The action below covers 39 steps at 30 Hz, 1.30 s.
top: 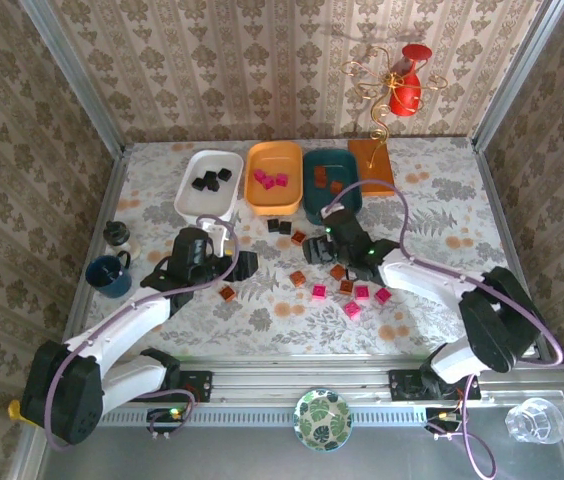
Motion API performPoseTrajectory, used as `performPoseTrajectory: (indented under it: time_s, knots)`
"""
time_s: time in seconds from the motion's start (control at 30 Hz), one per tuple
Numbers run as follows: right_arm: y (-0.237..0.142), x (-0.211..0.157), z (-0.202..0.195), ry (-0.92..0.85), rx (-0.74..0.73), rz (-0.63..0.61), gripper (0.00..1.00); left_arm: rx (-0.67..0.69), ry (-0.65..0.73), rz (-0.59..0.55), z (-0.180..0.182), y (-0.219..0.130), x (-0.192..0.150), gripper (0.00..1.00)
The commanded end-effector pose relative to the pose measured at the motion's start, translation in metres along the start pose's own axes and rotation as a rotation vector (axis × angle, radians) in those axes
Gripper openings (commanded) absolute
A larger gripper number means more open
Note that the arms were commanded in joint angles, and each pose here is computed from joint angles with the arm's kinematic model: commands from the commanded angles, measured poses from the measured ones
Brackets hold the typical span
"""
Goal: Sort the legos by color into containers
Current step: Pick up the lego from the center of the table.
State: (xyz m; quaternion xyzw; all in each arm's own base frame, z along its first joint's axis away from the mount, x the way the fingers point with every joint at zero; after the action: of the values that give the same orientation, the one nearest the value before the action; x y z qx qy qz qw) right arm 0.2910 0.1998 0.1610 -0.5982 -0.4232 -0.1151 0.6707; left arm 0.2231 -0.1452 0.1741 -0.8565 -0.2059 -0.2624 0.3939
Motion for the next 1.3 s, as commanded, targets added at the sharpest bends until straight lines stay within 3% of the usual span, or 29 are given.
performPoseTrajectory:
  time_s: [0.0,0.33,0.7,0.9,1.07,1.27]
  knots:
    - [0.020,0.002,0.017,-0.108,0.043,0.020,0.88,0.033,0.021,0.017,0.009,-0.001,-0.007,0.82]
    - [0.090,0.023,0.033,-0.218,-0.031,0.083,0.84,0.068,0.016,-0.025,0.014,-0.009,-0.009,0.82]
    - [0.123,0.024,0.035,-0.255,-0.028,0.132,0.82,0.057,0.024,-0.030,0.012,-0.011,-0.008,0.82]
    - [0.121,0.018,0.046,-0.298,0.100,0.131,0.65,0.057,0.027,-0.026,0.012,-0.009,-0.008,0.82]
    - [0.125,0.018,0.045,-0.304,0.091,0.124,0.48,0.045,0.021,-0.028,0.012,-0.010,-0.009,0.82]
    - [0.119,0.027,0.041,-0.259,0.065,0.056,0.34,0.031,0.016,-0.019,0.010,-0.010,-0.009,0.81]
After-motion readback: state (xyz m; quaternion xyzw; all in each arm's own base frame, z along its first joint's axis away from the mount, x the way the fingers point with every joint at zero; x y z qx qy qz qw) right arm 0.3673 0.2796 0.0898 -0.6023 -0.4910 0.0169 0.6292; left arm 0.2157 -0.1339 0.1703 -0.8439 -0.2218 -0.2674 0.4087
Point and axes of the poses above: each hand's point on the last joint's axis, 136 mm out from that joint toward the fingers, its own y axis out along the fingers, its own z axis along the line the jaws close on, x = y × z, the point moved 8 cm from there along -y, back along the fingers, and after that the axes turned 11 degrees about -y, right-handed, at the moved point
